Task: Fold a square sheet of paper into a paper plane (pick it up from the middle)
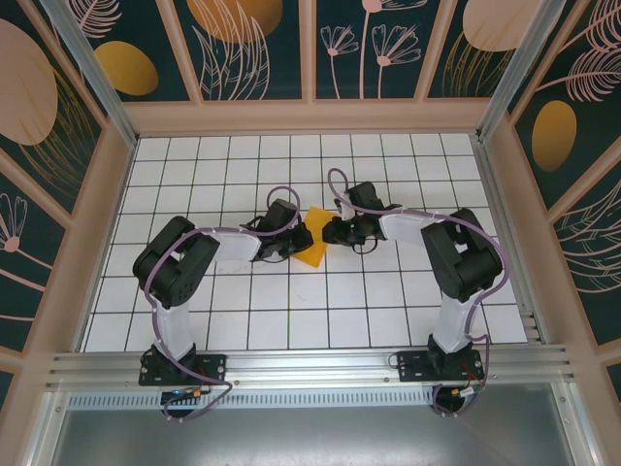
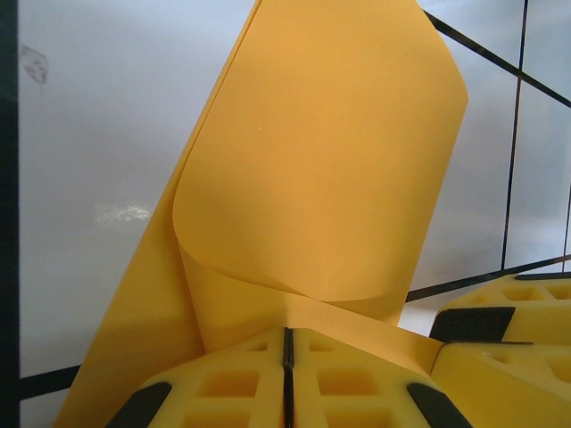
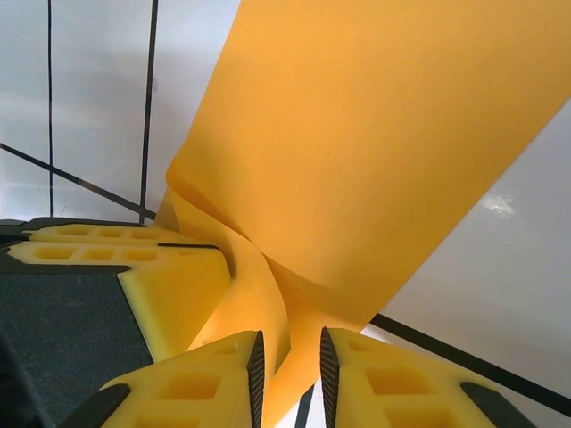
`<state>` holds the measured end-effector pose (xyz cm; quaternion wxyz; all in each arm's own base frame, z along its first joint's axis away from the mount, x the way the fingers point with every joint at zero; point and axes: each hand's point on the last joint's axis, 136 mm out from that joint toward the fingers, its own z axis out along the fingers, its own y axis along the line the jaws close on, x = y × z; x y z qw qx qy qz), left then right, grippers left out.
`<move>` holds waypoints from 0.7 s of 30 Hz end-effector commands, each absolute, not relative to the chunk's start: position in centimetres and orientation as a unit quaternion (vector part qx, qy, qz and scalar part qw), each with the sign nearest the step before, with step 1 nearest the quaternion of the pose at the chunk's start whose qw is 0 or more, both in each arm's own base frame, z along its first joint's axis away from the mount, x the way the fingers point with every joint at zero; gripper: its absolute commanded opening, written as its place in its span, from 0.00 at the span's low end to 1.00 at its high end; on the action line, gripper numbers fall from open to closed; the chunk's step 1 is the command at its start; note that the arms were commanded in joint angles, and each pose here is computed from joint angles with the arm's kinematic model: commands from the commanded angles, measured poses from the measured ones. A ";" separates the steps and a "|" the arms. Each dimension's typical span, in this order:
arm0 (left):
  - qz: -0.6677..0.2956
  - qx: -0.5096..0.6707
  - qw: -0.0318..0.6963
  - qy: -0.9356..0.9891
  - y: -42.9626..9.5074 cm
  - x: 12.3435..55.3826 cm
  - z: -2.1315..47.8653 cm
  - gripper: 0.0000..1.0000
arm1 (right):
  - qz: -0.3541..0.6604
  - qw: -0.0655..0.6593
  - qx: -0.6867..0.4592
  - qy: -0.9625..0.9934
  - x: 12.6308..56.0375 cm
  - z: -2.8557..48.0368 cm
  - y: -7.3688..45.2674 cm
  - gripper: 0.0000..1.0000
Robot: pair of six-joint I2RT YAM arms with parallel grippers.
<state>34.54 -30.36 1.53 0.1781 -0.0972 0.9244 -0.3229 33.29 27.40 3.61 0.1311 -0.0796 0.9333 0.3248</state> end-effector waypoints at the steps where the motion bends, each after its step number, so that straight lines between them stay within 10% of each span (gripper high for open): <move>1: -0.300 -0.117 0.182 0.929 -29.0 34.4 0.9 0.11 | 0.333 0.119 -0.087 0.931 33.2 3.4 27.8 0.27; 21: -0.389 -0.058 0.194 0.899 -31.7 34.2 5.3 0.16 | 0.318 0.109 -0.085 0.938 33.4 1.5 27.5 0.10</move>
